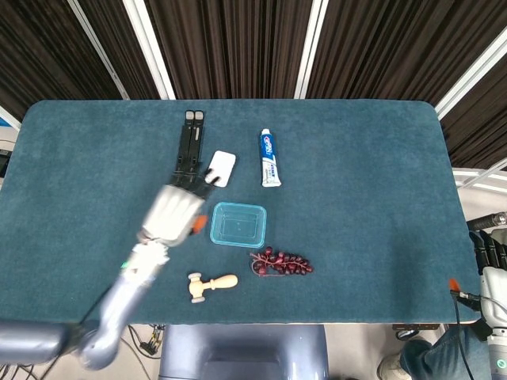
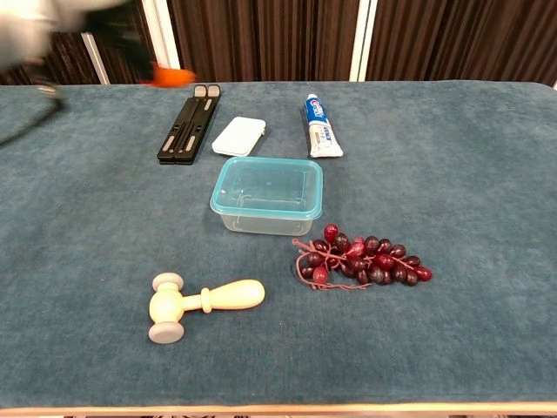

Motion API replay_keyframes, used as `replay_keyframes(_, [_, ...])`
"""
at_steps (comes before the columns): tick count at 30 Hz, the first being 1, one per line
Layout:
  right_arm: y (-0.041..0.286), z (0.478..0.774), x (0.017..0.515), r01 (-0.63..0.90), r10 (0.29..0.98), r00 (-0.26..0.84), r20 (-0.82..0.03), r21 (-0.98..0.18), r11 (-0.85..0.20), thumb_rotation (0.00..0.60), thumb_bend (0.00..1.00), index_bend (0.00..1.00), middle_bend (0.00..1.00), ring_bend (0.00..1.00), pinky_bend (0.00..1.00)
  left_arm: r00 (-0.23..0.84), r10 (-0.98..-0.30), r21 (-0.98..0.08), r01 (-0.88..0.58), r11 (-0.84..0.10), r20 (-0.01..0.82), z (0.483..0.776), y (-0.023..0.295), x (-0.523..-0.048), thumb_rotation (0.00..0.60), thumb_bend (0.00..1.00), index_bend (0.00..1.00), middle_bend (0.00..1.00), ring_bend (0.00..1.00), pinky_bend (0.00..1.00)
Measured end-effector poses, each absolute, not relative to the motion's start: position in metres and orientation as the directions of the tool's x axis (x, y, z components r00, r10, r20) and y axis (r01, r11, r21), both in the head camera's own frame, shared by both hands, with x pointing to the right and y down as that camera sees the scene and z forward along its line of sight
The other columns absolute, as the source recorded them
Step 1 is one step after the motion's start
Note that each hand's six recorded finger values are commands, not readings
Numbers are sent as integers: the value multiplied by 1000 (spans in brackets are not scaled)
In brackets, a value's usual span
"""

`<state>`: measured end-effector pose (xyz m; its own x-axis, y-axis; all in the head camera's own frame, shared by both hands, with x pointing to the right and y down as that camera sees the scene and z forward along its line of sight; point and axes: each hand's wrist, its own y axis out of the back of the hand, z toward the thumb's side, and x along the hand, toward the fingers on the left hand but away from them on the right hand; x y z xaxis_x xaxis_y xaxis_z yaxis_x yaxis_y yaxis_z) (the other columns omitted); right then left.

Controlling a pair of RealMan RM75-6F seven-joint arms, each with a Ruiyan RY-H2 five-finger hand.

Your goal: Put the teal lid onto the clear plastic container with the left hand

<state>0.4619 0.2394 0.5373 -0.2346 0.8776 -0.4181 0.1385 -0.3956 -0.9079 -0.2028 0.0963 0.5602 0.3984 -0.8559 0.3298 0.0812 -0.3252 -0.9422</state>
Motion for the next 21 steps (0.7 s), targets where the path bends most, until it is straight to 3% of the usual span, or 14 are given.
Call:
replay_keyframes(9, [239, 536, 458, 72, 895, -186, -405, -914, -399, 600, 347, 0, 0, 0, 0, 147, -903, -913, -5, -408, 403, 558, 153, -351, 600, 270, 147, 84, 16, 13])
replay_keyframes(15, [238, 535, 453, 48, 906, -156, -393, -920, -390, 600, 347, 0, 0, 0, 0, 87, -905, -902, -86, -423, 417, 557, 194, -415, 600, 268, 147, 81, 13, 7])
replay_keyframes(21, [238, 536, 448, 33, 912, -116, -393, -919, -392, 600, 347, 0, 0, 0, 0, 61, -899, -893, -104, -438, 434, 562, 221, -450, 600, 265, 144, 78, 2, 0])
